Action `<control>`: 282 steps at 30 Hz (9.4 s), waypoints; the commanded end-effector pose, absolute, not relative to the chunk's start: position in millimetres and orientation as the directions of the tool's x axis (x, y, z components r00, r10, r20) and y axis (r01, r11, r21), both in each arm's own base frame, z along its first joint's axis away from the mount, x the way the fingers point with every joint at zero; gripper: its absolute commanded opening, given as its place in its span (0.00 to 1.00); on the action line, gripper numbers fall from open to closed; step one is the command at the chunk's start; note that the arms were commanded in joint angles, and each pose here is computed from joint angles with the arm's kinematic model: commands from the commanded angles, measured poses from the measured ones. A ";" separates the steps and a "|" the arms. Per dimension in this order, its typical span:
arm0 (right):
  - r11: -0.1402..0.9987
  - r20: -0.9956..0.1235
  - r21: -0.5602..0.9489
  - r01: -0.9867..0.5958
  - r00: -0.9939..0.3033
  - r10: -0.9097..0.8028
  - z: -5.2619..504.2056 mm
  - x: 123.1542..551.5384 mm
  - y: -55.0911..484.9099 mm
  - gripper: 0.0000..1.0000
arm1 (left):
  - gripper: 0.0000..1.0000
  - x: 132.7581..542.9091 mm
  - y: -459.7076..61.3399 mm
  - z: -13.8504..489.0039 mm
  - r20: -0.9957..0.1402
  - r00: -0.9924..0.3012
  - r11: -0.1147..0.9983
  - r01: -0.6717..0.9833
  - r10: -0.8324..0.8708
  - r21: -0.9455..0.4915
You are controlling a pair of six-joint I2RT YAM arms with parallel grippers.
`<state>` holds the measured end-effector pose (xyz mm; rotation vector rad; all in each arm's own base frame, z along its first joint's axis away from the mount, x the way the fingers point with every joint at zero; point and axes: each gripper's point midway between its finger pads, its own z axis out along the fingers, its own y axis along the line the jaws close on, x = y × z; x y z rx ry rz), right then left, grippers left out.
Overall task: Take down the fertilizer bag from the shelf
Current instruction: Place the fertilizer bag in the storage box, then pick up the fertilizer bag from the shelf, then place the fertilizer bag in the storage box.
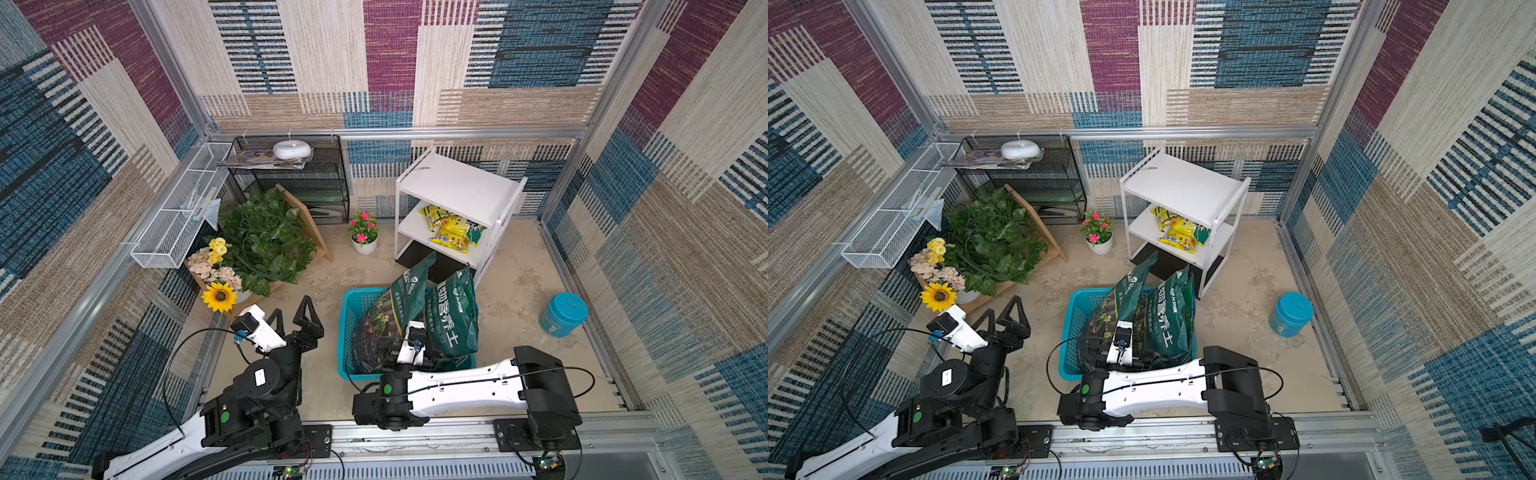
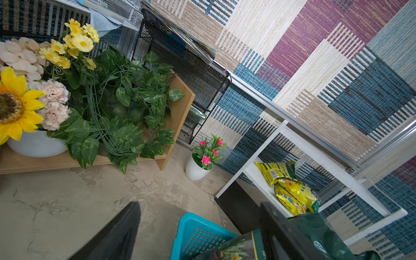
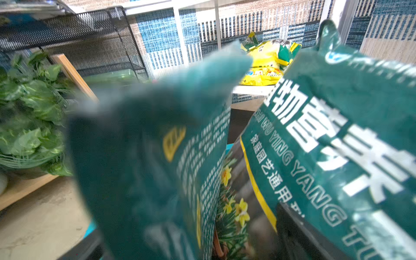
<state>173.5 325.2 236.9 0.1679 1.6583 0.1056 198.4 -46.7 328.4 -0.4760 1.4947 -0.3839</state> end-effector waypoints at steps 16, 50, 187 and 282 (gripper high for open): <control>0.926 -0.983 -0.182 0.330 -0.085 -0.163 440.7 291.9 285.1 0.99 | 0.86 200.6 -51.5 327.2 -0.863 0.044 0.862 -0.044 -0.504 -0.505; 0.968 -0.937 0.213 -0.134 0.252 0.241 499.9 204.4 82.5 1.00 | 0.78 397.0 -339.5 359.1 -0.773 -0.631 0.766 0.459 -0.075 -0.449; 0.977 -0.941 0.165 -0.133 0.277 0.197 479.7 217.2 101.6 1.00 | 0.00 401.1 -358.7 386.5 -0.647 -0.595 0.541 0.382 -0.477 -0.749; 0.965 -0.971 0.108 -0.239 0.180 0.154 448.3 263.4 169.8 1.00 | 0.76 257.7 -213.8 209.5 -0.744 -0.479 0.637 0.402 -0.466 -0.658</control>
